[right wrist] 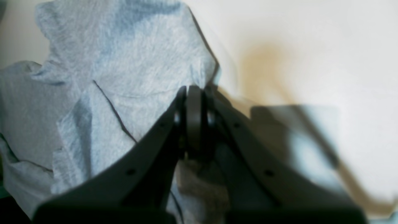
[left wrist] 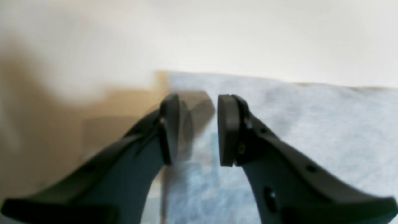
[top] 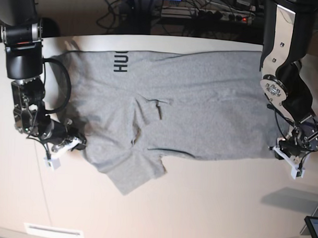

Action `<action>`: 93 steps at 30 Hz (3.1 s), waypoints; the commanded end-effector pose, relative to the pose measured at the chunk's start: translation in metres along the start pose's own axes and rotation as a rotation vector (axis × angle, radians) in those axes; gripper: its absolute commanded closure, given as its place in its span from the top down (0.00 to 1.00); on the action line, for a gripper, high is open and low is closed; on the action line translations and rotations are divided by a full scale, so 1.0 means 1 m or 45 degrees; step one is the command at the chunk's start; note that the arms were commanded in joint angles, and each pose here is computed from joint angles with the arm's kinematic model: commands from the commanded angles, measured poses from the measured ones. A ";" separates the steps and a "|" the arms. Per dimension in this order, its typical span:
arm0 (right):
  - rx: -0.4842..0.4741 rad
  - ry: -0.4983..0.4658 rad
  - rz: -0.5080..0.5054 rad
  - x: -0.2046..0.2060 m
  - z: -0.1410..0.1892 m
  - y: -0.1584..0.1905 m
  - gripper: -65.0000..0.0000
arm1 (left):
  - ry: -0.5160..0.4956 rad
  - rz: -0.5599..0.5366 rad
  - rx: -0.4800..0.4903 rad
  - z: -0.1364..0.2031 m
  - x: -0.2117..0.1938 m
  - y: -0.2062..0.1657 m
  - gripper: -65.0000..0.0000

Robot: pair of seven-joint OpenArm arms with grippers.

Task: Fold the T-shirt properly

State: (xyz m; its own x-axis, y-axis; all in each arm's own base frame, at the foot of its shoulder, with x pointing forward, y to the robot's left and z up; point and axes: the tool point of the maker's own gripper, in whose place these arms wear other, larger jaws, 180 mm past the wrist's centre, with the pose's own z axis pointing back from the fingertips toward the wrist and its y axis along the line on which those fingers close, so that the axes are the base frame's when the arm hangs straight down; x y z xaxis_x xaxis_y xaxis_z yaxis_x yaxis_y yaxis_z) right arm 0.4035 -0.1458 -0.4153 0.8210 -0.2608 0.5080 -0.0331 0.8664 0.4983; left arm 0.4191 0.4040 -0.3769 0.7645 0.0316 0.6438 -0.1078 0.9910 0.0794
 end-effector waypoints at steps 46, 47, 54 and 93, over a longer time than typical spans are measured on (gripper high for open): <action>-0.129 0.004 0.131 0.011 0.009 -0.021 0.00 | -0.122 0.229 -0.151 0.001 0.007 0.003 0.69; -0.129 0.004 0.131 0.011 0.009 -0.021 0.00 | -0.112 0.202 -0.156 -0.001 0.007 -0.001 0.68; -0.129 0.000 0.132 0.012 0.009 -0.021 0.00 | -0.086 0.143 -0.186 -0.007 0.005 -0.019 0.17; -0.076 -0.189 0.227 0.058 0.023 0.006 0.00 | 0.015 -0.199 0.316 0.057 -0.003 0.028 0.00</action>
State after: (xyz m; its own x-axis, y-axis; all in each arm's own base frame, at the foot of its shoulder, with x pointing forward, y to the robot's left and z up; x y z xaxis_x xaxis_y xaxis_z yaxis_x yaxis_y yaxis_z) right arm 0.4193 -0.1551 -0.3903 0.7650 -0.1495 0.6264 -0.1253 0.9196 0.3724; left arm 0.3677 0.4080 -0.3603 0.8239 -0.1071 0.5565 -0.0986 0.9399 0.3270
